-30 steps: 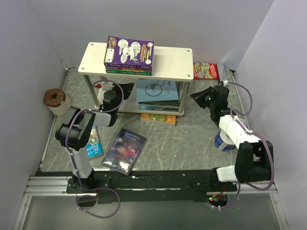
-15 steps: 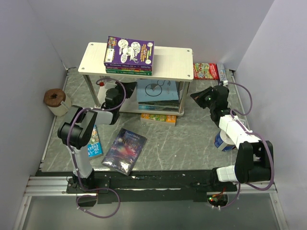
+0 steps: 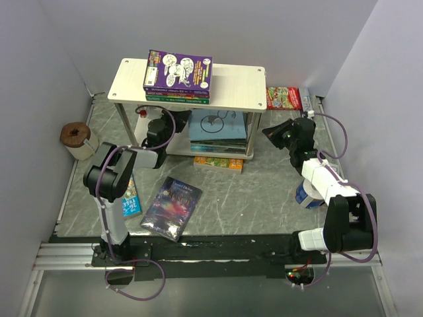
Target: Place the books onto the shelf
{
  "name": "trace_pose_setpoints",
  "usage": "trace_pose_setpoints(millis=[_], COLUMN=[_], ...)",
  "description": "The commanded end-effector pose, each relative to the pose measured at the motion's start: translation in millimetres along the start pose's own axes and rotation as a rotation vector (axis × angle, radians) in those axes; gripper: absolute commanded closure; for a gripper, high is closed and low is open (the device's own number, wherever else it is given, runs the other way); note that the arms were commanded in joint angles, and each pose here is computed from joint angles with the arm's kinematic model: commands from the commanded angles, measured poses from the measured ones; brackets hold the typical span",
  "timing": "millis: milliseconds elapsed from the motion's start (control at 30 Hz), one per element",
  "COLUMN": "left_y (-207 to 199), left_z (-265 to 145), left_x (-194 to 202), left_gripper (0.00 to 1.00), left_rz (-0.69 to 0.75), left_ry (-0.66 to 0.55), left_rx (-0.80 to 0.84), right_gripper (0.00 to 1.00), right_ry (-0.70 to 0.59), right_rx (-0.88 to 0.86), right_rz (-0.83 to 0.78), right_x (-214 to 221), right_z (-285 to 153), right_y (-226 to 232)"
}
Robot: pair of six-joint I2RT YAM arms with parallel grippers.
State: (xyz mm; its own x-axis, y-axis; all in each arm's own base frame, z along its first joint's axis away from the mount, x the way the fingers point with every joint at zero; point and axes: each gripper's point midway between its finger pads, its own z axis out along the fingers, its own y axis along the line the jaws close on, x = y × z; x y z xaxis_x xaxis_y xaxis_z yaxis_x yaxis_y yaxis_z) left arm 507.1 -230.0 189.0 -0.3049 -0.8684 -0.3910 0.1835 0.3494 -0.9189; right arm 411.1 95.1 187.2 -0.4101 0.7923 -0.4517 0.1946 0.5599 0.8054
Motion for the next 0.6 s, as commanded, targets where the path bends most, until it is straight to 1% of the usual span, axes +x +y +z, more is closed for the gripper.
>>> trace_pose_setpoints(millis=[0,567], left_y=[-9.7,-13.6], left_z=[5.0,16.1], left_x=[22.0,31.7], left_gripper=[0.91,0.9], left_rz=[0.003,0.003], left_ry=[0.075,0.109], left_rx=[0.045,0.061], right_gripper=[1.0,1.0], right_ry=[-0.032,-0.023], right_rx=[-0.05,-0.053], right_rz=[-0.024,-0.028], right_x=[-11.0,-10.0], right_z=[1.8,2.0], right_y=[13.6,14.6])
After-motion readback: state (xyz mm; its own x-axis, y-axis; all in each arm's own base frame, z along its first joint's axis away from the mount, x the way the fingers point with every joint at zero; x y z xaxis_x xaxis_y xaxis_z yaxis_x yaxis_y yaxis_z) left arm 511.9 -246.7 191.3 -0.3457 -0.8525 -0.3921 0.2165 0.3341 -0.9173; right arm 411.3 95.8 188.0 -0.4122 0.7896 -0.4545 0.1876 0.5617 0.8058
